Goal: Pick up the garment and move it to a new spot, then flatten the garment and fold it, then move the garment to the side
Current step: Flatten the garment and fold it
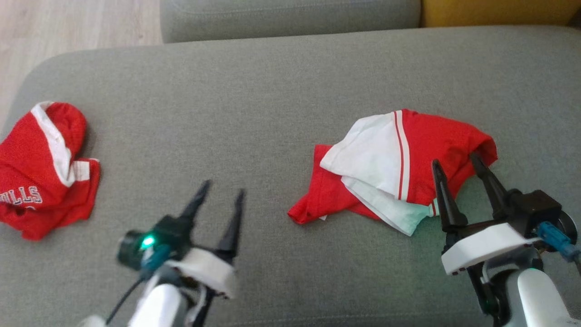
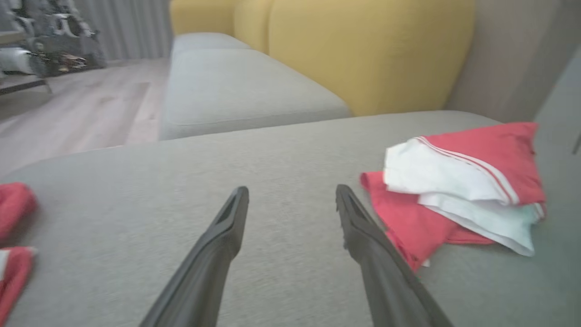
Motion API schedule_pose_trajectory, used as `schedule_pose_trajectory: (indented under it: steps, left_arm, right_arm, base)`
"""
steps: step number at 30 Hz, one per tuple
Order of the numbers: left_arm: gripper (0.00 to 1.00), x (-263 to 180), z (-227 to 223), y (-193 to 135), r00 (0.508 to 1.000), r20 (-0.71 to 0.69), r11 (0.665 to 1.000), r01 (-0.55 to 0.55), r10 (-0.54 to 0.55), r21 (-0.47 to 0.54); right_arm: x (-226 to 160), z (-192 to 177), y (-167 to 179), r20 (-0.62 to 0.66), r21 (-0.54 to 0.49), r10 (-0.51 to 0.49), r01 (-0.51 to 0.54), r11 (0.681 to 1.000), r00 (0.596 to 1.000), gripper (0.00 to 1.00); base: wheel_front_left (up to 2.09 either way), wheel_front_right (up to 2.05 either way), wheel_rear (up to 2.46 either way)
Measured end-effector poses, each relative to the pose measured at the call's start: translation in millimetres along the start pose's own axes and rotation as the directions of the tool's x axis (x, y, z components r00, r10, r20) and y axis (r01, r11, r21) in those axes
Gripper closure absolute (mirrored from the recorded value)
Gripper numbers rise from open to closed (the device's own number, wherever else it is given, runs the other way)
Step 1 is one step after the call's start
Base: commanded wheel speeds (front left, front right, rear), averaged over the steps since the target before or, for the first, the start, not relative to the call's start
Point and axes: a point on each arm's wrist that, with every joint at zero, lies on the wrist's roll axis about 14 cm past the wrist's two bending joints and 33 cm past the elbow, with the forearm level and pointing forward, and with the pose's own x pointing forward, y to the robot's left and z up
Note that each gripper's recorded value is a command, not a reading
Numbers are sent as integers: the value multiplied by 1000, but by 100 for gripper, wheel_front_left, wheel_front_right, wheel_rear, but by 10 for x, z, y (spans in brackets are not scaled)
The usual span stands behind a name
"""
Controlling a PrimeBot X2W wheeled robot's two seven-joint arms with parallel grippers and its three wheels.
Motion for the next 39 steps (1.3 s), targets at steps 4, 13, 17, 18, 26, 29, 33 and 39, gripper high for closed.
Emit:
schedule_pose_trajectory:
  steps: [4,13,17,18,26,29,33,39]
  left_arm:
    - [0,149,-130,-419,987,-52,988,154,-155,-14]
    - [0,287,-716,-882,911,-238,941,336,-338,-47]
    - [0,388,-809,-1005,884,-261,920,390,-388,-46]
    - [0,404,-828,-1033,879,-264,916,398,-396,-47]
    - [90,412,-971,-1110,852,-302,897,441,-428,-26]
    - [100,385,-998,-1119,846,-311,893,449,-433,-24]
    - [100,423,-880,-1119,861,-266,897,442,-433,-28]
    - [100,509,-470,-1058,907,-129,916,391,-400,-92]
  right_arm:
    - [9,-83,-26,-24,5,-7,7,1000,1000,0]
    - [66,-160,-197,-47,12,-53,53,999,997,0]
    - [35,-249,-293,-69,24,-82,84,996,994,0]
    - [26,-271,-311,-76,25,-88,91,996,993,0]
    - [-3,-329,-369,-88,45,-110,114,992,990,0]
    - [0,-328,-368,-85,53,-110,115,992,990,0]
    - [10,-324,-355,-80,56,-106,111,992,991,0]
    - [61,-307,-291,-73,72,-86,91,993,994,0]
  base:
    - [0,0,0]
    - [0,0,0]
    - [0,0,0]
    - [0,0,0]
    - [0,0,0]
    - [0,0,0]
    - [0,0,0]
    - [0,0,0]
